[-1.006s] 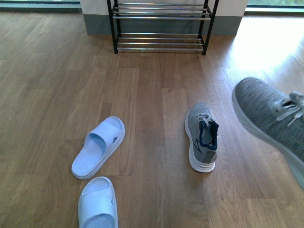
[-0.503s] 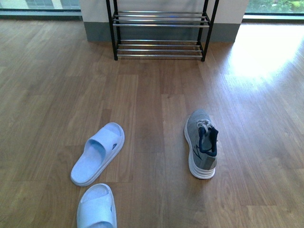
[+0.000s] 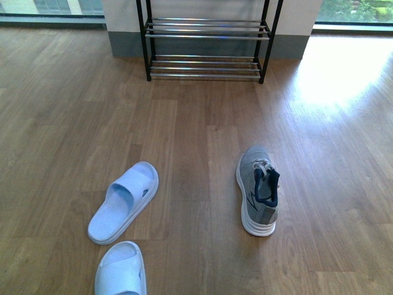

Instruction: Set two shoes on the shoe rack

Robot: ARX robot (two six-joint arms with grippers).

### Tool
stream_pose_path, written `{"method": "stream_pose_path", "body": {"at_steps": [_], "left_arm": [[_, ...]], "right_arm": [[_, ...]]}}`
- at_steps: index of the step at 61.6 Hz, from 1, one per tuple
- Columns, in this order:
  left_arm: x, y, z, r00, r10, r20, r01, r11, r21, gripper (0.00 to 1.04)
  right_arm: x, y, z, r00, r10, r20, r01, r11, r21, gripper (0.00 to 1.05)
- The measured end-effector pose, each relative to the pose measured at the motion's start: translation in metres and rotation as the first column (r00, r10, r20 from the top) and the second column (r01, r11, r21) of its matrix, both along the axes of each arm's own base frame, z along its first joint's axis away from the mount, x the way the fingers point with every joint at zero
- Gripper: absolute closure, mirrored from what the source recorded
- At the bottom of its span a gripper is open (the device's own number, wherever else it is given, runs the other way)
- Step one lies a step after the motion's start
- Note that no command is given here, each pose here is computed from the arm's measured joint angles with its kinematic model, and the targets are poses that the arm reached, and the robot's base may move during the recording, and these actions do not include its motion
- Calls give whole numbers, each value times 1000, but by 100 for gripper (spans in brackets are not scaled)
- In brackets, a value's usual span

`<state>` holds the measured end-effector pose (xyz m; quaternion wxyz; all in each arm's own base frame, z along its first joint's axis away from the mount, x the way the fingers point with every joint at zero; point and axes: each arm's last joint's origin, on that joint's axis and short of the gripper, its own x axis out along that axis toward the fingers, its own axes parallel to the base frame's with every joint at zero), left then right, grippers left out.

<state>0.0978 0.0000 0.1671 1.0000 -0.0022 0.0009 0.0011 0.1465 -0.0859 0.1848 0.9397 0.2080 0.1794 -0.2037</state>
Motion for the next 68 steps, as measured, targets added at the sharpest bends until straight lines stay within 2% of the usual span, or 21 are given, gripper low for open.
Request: {"method": "stream_pose_path", "body": {"at_steps": [44,68], "left_arm": [[0,0,0,1000,-6,0,6,1000,0,9],[0,0,0,1000,-4,0,4,1000,0,9]], "right_arm": [[-1,-2,0,999,-32,-7,32,999,-10,103],[-1,-1,0,1000,-16,-1,16,1000,-5,103]]}}
